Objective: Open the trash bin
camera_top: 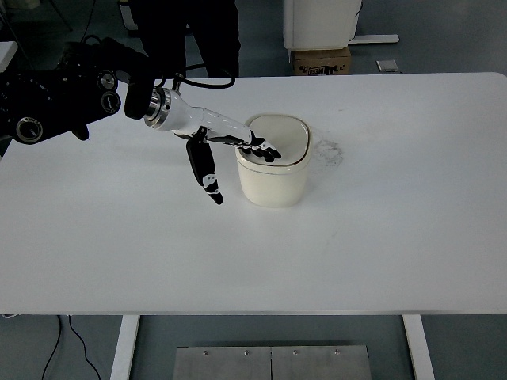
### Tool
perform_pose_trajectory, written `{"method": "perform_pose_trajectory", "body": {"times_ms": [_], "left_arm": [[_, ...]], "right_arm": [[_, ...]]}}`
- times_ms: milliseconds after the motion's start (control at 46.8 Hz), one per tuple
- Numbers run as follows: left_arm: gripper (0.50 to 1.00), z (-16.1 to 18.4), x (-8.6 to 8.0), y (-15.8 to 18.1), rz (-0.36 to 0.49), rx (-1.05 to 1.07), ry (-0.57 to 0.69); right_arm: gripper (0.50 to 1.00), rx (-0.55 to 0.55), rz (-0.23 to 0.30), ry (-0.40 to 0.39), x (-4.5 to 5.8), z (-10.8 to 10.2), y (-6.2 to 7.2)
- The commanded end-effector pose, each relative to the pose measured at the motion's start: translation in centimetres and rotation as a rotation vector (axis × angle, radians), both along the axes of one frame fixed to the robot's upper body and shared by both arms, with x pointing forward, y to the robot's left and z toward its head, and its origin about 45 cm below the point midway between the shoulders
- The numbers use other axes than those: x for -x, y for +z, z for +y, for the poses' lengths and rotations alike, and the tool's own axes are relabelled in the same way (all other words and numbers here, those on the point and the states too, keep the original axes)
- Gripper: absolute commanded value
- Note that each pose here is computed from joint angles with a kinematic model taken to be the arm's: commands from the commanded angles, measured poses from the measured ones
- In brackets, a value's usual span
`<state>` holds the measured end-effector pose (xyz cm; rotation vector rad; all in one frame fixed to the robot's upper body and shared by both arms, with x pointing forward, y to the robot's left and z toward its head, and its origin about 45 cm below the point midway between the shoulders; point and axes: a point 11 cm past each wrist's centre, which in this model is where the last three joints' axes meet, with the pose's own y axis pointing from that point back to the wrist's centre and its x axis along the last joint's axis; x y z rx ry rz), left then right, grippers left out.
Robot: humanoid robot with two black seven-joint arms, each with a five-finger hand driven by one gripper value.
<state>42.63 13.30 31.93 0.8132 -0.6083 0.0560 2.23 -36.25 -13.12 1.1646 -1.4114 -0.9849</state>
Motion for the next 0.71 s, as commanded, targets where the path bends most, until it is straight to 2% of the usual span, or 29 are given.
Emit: {"method": "perform_pose_trajectory", "body": {"times_ms": [0, 363, 684], "left_arm": [[1.0, -0.1, -0.3, 0.9, 0.0, 0.035, 0.019], [1.0, 1.1, -3.0, 4.3, 0.025, 0.237, 0.176], [1.0, 3.6, -5.7, 6.9, 0.119, 0.545, 0.382]], "right_arm": [[0.991, 0.0, 0.0, 0.0, 0.0, 0.0, 0.0], [0.991, 0.0, 0.0, 0.001, 0.0, 0.0, 0.0], [0.991, 0.0, 0.0, 0.001, 0.0, 0.0, 0.0]]}}
